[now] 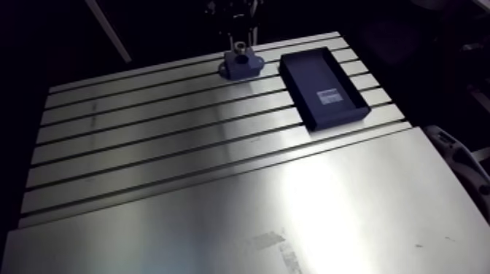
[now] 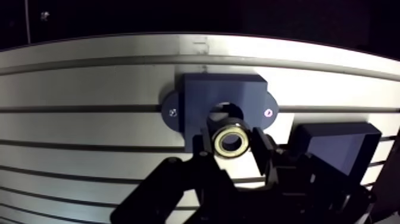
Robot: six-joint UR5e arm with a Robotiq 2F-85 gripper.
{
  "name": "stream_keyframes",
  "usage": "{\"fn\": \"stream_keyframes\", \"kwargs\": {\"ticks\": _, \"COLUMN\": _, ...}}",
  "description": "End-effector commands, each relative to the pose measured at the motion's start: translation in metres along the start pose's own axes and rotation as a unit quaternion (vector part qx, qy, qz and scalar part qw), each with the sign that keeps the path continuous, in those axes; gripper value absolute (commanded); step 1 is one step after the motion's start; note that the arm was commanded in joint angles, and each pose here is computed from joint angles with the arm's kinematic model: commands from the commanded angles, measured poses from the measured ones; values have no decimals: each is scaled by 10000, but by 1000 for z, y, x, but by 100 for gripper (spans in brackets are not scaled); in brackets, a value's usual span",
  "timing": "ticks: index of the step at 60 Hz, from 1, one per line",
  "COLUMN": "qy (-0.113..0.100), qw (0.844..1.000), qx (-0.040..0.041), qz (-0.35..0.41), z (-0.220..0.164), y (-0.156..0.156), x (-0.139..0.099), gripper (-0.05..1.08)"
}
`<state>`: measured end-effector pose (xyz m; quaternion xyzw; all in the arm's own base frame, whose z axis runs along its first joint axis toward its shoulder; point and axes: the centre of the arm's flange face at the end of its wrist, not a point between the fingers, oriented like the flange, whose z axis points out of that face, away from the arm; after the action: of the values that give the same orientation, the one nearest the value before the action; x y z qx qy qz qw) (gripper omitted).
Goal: Pick up the bearing and press it into the housing until flush.
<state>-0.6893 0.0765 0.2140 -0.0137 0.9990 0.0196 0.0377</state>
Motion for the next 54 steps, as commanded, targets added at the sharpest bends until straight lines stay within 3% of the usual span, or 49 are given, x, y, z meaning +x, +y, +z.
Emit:
{"fn": "stream_keyframes", "kwargs": {"ticks": 1, "qy": 42, "qw": 10000, "qx": -8, "qz": -12, "z": 6, "y": 0, "x": 3, "gripper": 68}}
{"fn": "stream_keyframes", "kwargs": {"ticks": 54, "qy": -71, "qw": 10000, "qx": 14, "qz": -42, "z": 23, "y": 1, "x": 4, "gripper": 68}}
